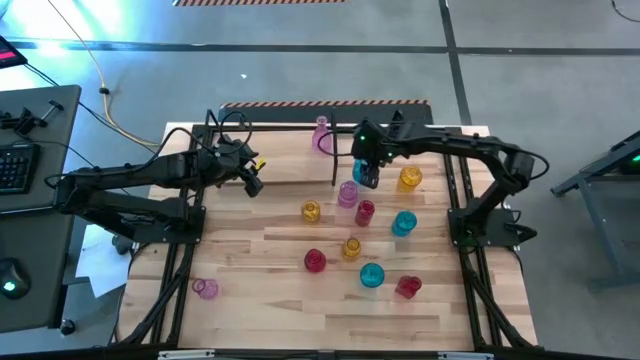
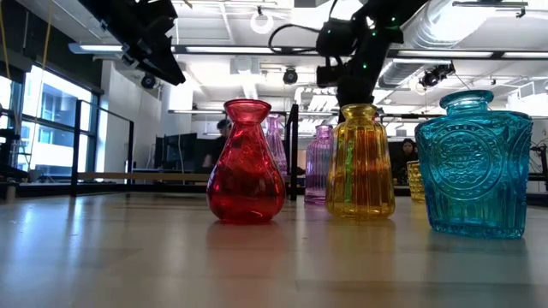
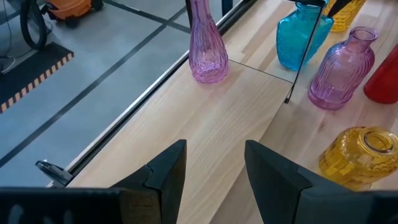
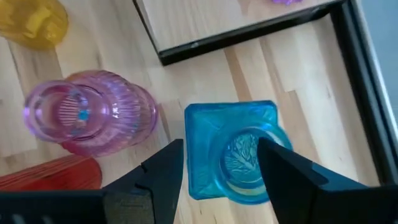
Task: Sort vases onto shelf
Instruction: Put the top left blue vase on the shelf
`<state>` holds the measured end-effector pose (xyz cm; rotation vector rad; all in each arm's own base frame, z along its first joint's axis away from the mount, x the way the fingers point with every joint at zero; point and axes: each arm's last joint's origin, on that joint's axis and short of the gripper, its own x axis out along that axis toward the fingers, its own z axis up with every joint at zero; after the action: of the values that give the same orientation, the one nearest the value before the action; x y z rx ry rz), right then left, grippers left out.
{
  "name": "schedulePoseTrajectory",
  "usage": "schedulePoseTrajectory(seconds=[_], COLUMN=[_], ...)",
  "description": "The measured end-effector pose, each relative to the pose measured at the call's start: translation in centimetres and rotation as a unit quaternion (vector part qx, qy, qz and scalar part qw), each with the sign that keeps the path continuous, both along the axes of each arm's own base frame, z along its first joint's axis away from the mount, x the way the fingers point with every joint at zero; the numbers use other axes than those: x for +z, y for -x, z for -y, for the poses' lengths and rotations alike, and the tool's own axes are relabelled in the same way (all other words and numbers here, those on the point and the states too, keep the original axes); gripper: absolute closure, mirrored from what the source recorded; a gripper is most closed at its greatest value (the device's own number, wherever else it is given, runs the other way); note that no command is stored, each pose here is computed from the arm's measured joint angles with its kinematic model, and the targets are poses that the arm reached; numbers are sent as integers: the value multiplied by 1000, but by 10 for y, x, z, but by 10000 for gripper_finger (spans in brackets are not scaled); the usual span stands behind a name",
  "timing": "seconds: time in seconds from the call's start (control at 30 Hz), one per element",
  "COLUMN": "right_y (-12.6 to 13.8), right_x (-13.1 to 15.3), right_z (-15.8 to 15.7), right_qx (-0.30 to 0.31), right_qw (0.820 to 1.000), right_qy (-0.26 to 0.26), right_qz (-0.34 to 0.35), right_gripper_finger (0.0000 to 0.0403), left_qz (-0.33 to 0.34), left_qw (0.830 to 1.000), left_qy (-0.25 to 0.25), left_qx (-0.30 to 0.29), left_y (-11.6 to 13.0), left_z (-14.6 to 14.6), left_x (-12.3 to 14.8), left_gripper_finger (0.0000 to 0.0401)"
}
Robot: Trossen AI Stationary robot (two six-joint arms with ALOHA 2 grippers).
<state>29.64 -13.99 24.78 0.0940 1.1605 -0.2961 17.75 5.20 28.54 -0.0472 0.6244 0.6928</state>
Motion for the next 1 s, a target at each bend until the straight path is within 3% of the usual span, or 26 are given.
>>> schedulePoseTrajectory(seconds=[0.37,0.5,0.67,0.87,1.0], right_y=[-2,-1,2,8,6], right_x=[-10,-11,-11,-7,15], right_z=[6,6,6,8,5], right_qx=[-6,-7,-11,-33,-35], right_qw=[1000,1000,998,991,989], right_qy=[-2,-4,26,69,97], right_qz=[-19,-25,-51,-112,-106], right_gripper_finger=[215,265,379,378,393], left_qz=[-4,-4,-8,-7,-7], left_qw=[1000,1000,1000,1000,1000], left_qy=[-4,-4,-1,0,0], left_qx=[-3,-3,-5,-6,-6], left_y=[0,0,0,0,0], left_z=[0,0,0,0,0], left_x=[0,0,-1,-1,-1], left_gripper_finger=[245,245,245,245,245])
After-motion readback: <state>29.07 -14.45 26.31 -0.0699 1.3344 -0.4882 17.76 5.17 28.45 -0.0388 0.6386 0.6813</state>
